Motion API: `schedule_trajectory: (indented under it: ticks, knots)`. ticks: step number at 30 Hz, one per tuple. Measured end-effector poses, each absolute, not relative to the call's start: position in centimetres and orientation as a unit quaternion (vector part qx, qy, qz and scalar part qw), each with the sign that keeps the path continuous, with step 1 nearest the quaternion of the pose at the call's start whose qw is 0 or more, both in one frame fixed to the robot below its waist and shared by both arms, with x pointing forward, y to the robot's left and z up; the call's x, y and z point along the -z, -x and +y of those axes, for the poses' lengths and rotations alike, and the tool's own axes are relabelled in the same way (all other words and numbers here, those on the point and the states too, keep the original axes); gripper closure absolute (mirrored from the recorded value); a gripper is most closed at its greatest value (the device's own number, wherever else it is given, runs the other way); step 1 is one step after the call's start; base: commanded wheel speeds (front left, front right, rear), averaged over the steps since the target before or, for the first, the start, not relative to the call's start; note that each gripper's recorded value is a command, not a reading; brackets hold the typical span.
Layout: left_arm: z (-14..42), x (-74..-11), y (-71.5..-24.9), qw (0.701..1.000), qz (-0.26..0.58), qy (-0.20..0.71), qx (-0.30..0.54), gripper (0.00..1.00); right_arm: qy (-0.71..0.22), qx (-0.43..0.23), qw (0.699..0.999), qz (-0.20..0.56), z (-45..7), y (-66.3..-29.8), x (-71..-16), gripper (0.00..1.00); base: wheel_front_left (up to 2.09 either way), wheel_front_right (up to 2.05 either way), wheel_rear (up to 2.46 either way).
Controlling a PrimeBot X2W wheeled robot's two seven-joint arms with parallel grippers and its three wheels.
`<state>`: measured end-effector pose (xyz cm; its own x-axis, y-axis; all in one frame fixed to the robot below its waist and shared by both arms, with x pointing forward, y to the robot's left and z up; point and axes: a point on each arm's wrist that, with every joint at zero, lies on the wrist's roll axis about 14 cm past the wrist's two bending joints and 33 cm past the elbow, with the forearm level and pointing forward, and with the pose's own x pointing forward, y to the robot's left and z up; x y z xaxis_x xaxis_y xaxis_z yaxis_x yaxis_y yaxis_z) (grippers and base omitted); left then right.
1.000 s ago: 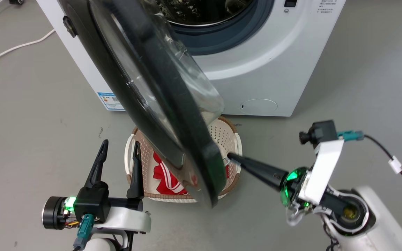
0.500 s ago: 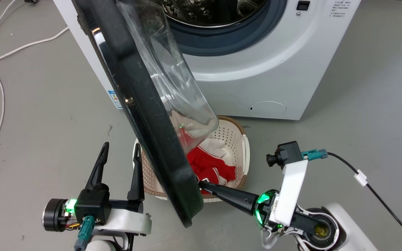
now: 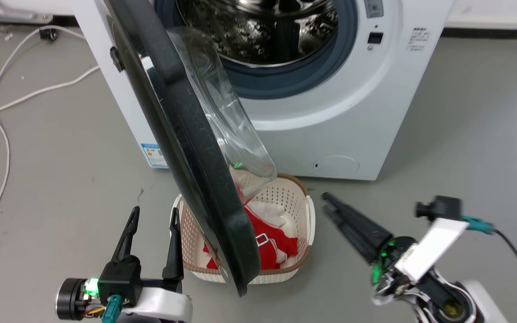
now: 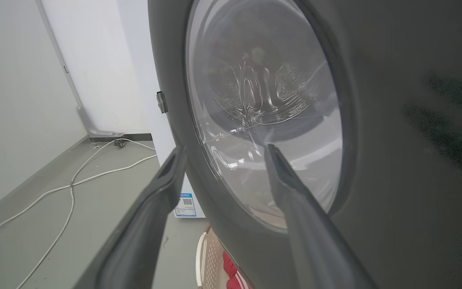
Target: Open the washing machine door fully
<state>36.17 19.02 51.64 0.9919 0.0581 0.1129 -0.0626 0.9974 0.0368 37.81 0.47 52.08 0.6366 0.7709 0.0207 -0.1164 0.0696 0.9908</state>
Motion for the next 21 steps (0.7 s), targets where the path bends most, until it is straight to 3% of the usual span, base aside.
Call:
schedule_trajectory:
  ticks: [6,10,13,15,18,21]
  knots:
    - [18.7,-52.2,-35.2,0.997,-0.065,-0.019,-0.025,0.00,-0.571,-0.242,0.775,0.119,-6.0,-39.5,-54.8,0.00,0.00,0.00,0.00]
    - [18.6,-52.5,-34.9,0.997,-0.070,-0.018,-0.023,0.00,-0.467,-0.185,0.865,0.005,-10.0,-39.4,-55.8,0.00,0.00,0.00,0.00]
    - [18.5,-52.5,-34.6,0.997,-0.070,-0.019,-0.021,0.00,-0.339,-0.154,0.926,-0.059,-12.8,-38.9,-55.4,0.00,0.00,0.00,0.00]
    - [18.3,-52.5,-34.6,0.997,-0.072,-0.019,-0.019,0.00,-0.264,-0.139,0.951,-0.076,-14.0,-38.7,-55.2,0.00,0.00,0.00,0.00]
    - [18.0,-52.5,-34.5,0.997,-0.070,-0.018,-0.015,0.00,-0.166,-0.106,0.970,-0.145,-16.0,-38.4,-58.2,0.00,0.00,0.00,0.00]
    - [17.9,-52.5,-34.6,0.997,-0.071,-0.018,-0.013,0.00,-0.095,-0.076,0.979,-0.164,-16.8,-37.3,-58.7,0.00,0.00,0.00,0.00]
